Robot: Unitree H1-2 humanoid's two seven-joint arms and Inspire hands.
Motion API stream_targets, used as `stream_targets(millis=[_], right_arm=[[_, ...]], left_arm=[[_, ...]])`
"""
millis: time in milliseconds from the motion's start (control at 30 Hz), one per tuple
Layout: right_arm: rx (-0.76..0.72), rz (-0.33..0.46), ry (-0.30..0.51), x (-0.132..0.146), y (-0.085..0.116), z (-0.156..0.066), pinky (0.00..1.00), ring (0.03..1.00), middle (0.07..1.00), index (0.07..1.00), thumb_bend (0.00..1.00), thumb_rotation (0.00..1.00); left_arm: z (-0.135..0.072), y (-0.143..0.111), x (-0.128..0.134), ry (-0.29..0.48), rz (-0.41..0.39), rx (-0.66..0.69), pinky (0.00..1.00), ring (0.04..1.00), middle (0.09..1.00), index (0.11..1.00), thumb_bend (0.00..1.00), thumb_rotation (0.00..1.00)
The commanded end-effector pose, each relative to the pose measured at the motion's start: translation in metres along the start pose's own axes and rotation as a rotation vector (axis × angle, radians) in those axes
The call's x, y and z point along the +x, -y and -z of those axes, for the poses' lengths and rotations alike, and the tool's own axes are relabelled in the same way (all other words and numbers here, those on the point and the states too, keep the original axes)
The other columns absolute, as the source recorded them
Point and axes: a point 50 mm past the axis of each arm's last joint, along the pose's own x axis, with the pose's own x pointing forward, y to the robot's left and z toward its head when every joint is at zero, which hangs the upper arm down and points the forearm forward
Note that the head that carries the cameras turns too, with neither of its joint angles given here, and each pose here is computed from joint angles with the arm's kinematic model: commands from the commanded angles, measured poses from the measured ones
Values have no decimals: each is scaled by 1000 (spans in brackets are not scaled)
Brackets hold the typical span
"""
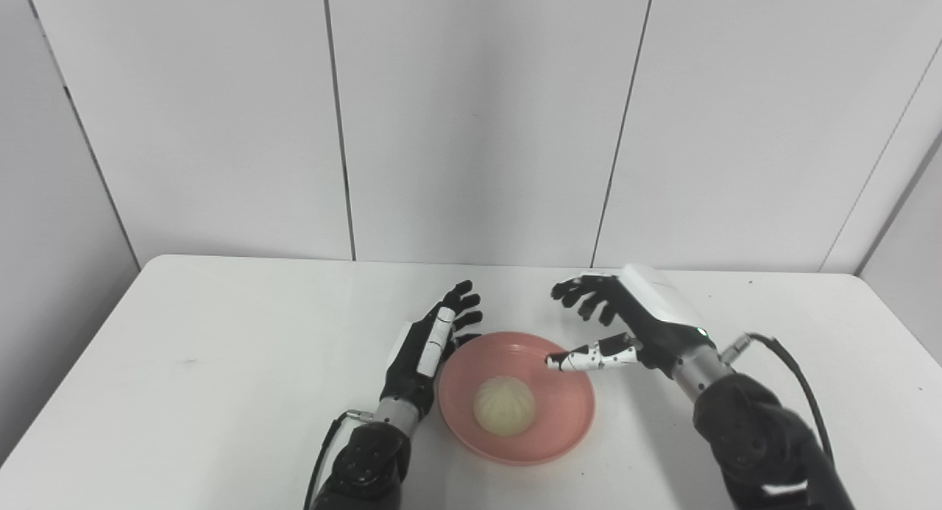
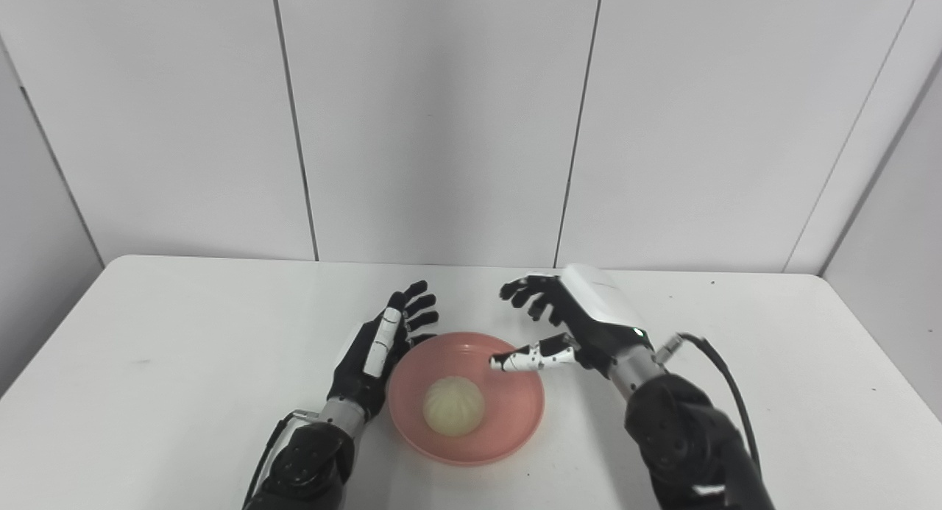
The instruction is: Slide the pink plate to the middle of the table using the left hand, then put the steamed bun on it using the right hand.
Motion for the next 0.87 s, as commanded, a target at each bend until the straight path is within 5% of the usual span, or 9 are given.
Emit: stream_targets(millis=[0,267,333,533,833], right_arm=[[86,132,80,8,8,-7,482,590,674,692,721,675],[414,278,-58,1,-33,35,613,682,755,770,796,945],[498,304,-78,0,-42,44,680,726,803,798,725,989],[754,363,-158,-4,-72,77,815,847,878,870,718,1000],[759,328,-191,-14,-95,83,879,885,903,910,774,1000]], left_arm=[[33,-3,-23,-105,-48,-33,756,845,864,884,772,960],[29,-15,-29,-61,-171,-11,801,843,848,878,780,976],[29,-15,-30,-48,-197,1,865,858,845,891,812,990],[28,-9,-36,25,-283,-30,911,915,906,920,741,959],[29,-6,-40,39,-315,36,999,958,967,966,716,986]])
